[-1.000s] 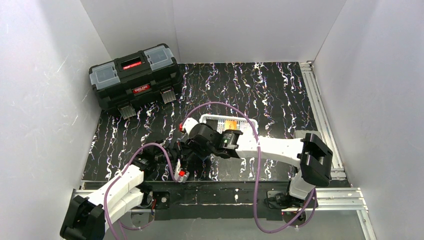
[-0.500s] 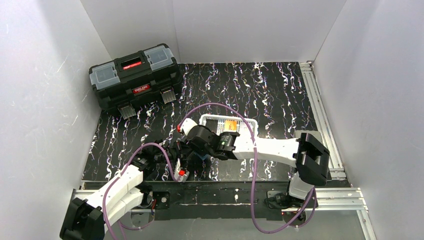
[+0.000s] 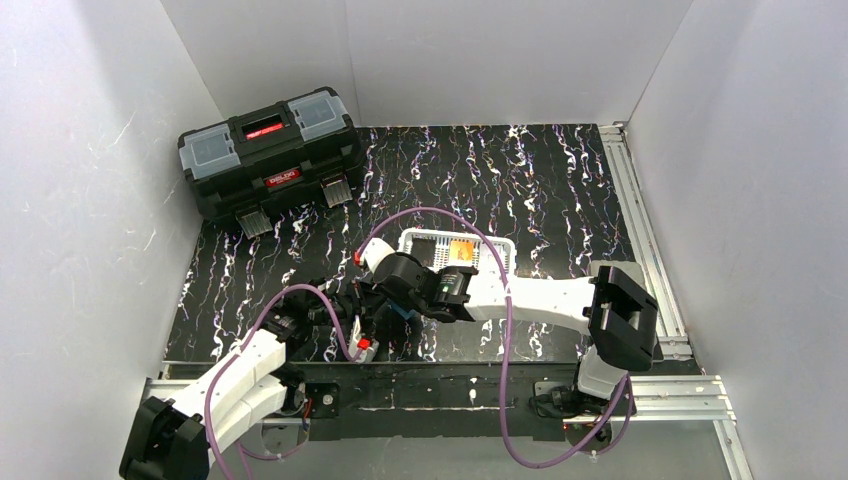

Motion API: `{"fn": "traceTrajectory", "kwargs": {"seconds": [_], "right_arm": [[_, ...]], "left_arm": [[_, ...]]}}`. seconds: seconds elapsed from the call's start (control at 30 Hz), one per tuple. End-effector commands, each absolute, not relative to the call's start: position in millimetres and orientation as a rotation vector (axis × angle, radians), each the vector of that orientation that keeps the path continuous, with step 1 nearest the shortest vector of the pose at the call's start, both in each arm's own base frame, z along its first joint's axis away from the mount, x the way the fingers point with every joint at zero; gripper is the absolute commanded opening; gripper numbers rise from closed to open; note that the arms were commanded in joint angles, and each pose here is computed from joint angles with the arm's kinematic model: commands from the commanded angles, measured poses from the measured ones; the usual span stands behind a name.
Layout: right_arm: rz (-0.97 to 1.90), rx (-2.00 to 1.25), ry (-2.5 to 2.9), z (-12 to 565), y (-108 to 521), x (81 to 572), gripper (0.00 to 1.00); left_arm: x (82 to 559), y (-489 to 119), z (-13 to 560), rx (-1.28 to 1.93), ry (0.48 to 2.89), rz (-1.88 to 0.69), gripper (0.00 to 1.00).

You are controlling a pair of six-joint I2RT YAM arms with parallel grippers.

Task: Put the credit cards into the card holder
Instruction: Open the card holder.

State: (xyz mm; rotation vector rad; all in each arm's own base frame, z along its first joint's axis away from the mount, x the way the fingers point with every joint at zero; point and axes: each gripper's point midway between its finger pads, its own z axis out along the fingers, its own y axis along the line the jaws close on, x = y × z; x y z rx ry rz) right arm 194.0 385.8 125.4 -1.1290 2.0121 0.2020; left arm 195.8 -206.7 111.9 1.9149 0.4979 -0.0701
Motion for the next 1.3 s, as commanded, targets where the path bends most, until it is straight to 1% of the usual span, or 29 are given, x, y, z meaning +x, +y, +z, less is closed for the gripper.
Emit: {"fn": "traceTrajectory", "kwargs": {"seconds": [0.0,0.47,0.63,0.73,0.8,0.87,1.27], "right_arm": [[0.157,-1.172,2.049,108,376,190,0.32],[0.083,-1.152,2.037,106,364,197,0.26],[0.064,-1.128,2.032,106,358,199,0.16],[0.050,-1.104,2.029,107,357,201,0.11],[0.046,-1.098,2.031,107,357,202,0.05],[0.048,-1.089,2.036,107,357,202,0.01],[0.047,-1.028,2.071,105,344,205,0.01]], "left_arm": [[200,-223,166,1.809,0.336,-0.017,0.00],[203,-222,169,1.811,0.376,-0.029,0.00],[200,-222,168,1.816,0.375,-0.041,0.00],[198,-222,166,1.819,0.363,-0.044,0.00],[198,-222,166,1.819,0.361,-0.045,0.00],[198,-222,167,1.818,0.357,-0.046,0.00],[195,-221,165,1.824,0.352,-0.041,0.00]]}}
